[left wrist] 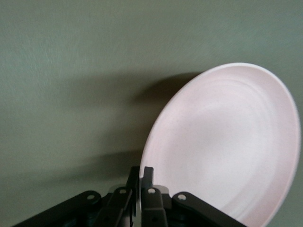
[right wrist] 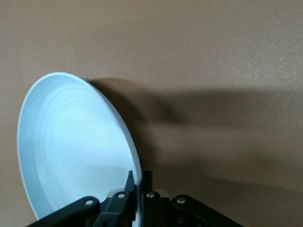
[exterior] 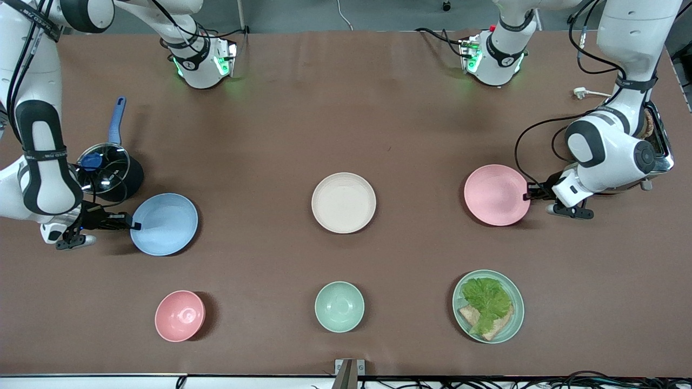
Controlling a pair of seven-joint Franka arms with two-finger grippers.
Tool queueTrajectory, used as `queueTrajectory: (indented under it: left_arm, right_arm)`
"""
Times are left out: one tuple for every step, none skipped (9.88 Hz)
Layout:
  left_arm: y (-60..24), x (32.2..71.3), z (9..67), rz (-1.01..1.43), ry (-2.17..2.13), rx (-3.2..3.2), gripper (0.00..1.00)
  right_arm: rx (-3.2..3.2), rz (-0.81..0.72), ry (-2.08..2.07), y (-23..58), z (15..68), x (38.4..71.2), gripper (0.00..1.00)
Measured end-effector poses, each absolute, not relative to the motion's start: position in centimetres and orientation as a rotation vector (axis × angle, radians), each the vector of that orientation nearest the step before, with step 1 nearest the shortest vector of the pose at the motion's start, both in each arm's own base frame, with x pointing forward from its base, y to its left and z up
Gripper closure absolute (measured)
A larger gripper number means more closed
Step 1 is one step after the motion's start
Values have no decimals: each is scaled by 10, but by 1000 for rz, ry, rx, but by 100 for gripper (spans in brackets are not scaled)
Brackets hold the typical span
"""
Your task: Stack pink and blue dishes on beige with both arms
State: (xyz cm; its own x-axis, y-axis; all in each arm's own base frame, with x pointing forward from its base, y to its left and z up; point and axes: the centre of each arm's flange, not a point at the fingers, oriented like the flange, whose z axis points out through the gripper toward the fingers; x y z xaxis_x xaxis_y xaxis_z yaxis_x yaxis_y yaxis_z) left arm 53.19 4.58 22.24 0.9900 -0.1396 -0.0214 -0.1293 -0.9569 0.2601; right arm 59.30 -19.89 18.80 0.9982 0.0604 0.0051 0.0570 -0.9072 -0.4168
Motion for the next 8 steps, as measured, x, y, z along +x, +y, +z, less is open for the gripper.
queueTrajectory:
  left_arm:
    - [26,541,246,-44,-220,2843,95]
    - [-6,549,271,-34,-209,2819,95]
    - [-49,554,289,-33,-172,2803,95]
    - [-98,554,297,-56,-127,2789,95]
    - [-143,550,299,-94,-81,2775,95]
    - [-183,545,295,-122,-28,2770,95]
    - [-220,541,286,-119,30,2780,95]
    - [-254,537,275,-100,92,2795,95]
  right_arm:
    - [-2709,30,-73,-205,196,594,94]
    - [-2703,59,-41,-208,212,596,94]
    - [-2702,105,4,-205,236,597,94]
    - [-2708,160,57,-196,270,600,94]
    - [-2718,207,110,-182,309,603,94]
    - [-2719,233,164,-165,348,604,94]
    - [-2711,245,213,-144,383,603,94]
    - [-2708,256,243,-122,411,600,94]
